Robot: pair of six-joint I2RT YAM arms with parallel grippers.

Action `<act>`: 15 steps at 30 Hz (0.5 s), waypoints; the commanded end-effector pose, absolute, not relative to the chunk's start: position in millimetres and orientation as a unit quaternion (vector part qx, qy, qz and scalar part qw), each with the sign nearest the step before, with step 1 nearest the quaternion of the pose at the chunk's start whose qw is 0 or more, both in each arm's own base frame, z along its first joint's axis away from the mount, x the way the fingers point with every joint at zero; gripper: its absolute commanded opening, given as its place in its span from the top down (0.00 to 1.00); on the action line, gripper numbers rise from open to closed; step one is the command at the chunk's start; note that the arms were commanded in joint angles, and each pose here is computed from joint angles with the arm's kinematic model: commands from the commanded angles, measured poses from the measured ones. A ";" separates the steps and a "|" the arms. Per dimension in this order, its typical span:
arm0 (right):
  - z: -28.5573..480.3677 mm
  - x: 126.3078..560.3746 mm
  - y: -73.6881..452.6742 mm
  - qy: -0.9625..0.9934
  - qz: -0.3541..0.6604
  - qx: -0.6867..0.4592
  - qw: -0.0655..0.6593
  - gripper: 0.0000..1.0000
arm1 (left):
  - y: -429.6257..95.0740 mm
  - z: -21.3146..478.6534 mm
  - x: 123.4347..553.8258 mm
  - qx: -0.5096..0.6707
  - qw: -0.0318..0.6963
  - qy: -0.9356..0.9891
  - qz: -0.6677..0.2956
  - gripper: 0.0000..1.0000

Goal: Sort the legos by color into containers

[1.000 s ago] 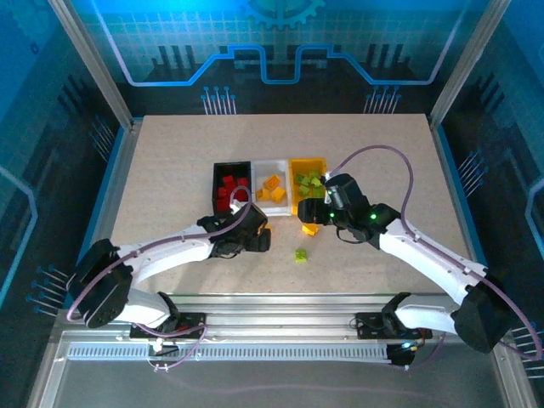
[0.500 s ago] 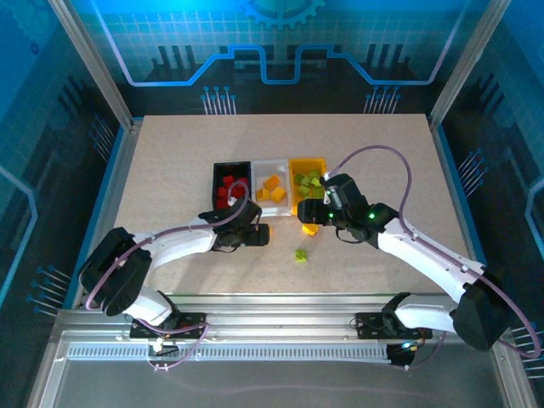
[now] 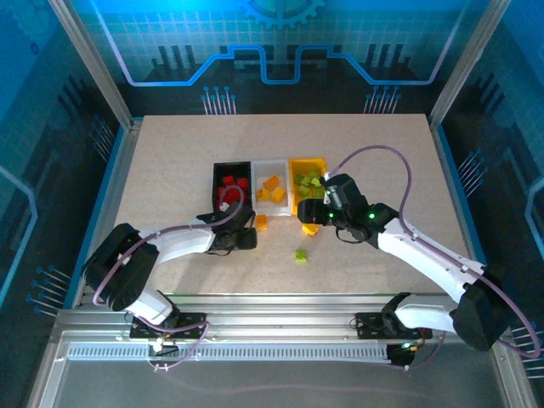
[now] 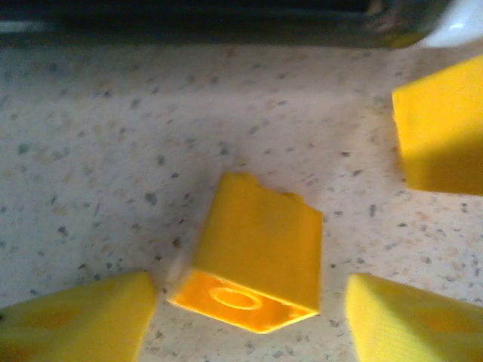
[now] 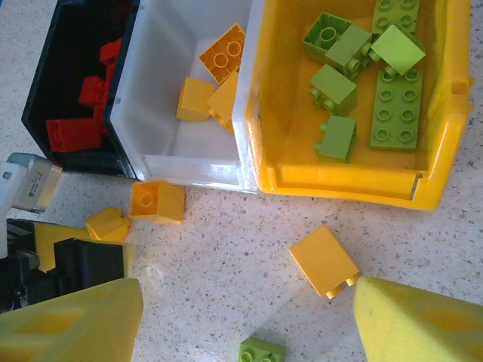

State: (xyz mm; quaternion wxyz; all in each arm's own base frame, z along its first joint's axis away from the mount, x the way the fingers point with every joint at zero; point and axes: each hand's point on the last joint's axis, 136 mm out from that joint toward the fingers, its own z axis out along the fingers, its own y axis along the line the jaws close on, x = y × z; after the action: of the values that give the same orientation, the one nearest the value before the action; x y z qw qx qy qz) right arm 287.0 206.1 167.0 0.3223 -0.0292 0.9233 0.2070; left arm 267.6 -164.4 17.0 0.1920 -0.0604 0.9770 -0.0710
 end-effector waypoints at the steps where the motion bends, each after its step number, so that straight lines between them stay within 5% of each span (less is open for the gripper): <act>1: 174.1 294.1 204.8 0.917 0.215 -0.014 0.337 0.25 | -150.5 18.5 252.5 -0.059 0.182 0.980 -0.057 0.20; 4: 173.7 294.8 206.1 0.916 0.218 -0.013 0.336 0.25 | -150.4 23.8 251.9 -0.056 0.186 0.979 -0.061 0.26; 9: 174.3 295.0 207.2 0.915 0.221 -0.012 0.336 0.25 | -150.9 22.5 261.3 -0.050 0.195 0.978 -0.048 0.11; 15: 176.1 293.7 205.6 0.915 0.221 -0.009 0.337 0.25 | -150.8 13.5 284.5 -0.047 0.207 0.977 -0.031 0.30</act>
State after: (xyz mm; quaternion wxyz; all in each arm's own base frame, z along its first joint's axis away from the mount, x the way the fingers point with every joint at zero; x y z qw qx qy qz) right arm 287.9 207.3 168.2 0.3234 -0.0245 0.9219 0.2118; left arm 267.1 -150.8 13.7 0.1896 -0.0522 0.9796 -0.0403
